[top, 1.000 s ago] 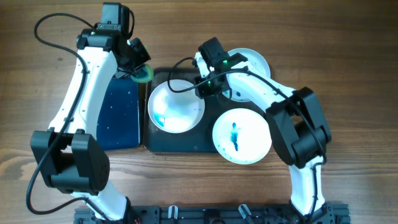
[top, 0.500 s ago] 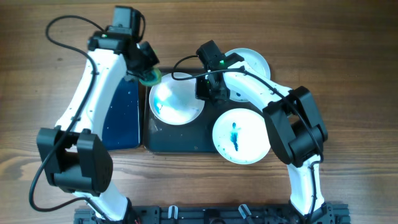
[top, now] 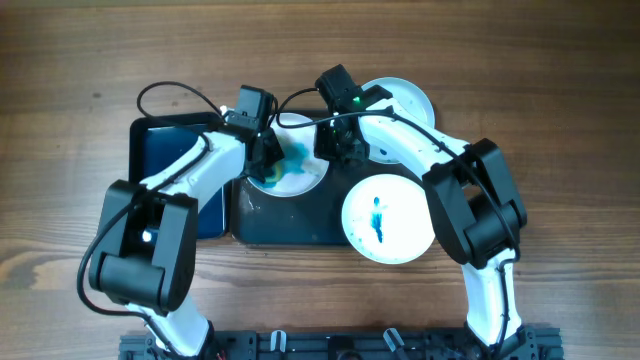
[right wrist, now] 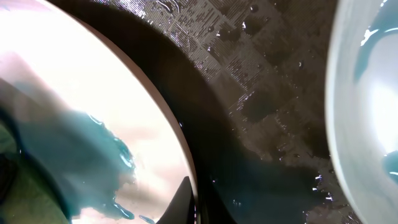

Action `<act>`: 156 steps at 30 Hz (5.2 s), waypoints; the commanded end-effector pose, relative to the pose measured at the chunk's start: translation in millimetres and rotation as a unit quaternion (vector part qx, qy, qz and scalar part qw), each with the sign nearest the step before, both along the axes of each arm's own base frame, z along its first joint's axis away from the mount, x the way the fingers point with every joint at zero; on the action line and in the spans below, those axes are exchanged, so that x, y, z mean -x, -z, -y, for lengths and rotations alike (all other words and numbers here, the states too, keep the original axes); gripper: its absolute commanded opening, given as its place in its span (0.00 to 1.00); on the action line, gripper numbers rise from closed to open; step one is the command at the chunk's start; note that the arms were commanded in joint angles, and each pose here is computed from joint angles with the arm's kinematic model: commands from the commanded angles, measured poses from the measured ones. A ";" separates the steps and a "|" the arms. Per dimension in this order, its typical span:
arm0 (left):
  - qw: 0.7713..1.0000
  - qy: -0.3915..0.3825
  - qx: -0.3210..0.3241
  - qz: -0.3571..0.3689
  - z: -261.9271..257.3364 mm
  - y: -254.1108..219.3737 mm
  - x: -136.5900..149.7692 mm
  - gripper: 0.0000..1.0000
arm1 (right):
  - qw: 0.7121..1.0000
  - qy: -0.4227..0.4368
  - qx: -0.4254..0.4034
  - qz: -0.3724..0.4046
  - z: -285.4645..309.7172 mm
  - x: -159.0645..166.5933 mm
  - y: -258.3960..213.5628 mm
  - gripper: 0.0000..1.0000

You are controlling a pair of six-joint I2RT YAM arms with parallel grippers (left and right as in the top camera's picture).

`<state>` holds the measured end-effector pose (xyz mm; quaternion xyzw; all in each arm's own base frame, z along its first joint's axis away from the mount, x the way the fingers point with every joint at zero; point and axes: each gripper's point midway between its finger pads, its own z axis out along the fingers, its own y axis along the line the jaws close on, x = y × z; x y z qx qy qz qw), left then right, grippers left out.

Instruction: Clean dirty plates on tray and stack at the side

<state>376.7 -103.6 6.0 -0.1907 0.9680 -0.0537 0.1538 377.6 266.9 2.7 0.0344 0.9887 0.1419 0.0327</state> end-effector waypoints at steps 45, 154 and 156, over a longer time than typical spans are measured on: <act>0.942 0.192 0.274 -0.026 100.9 -33.7 17.8 0.04 | 1.000 -0.007 0.024 0.007 10.4 -4.1 14.3 0.04; 0.997 0.035 0.046 0.045 -21.4 -129.5 -58.8 0.04 | 0.998 0.042 -0.047 0.012 243.2 89.7 -125.8 0.45; 0.997 0.039 0.046 0.046 -17.6 -129.8 -58.7 0.04 | 0.999 0.020 -0.045 -0.014 228.2 101.9 -110.9 0.45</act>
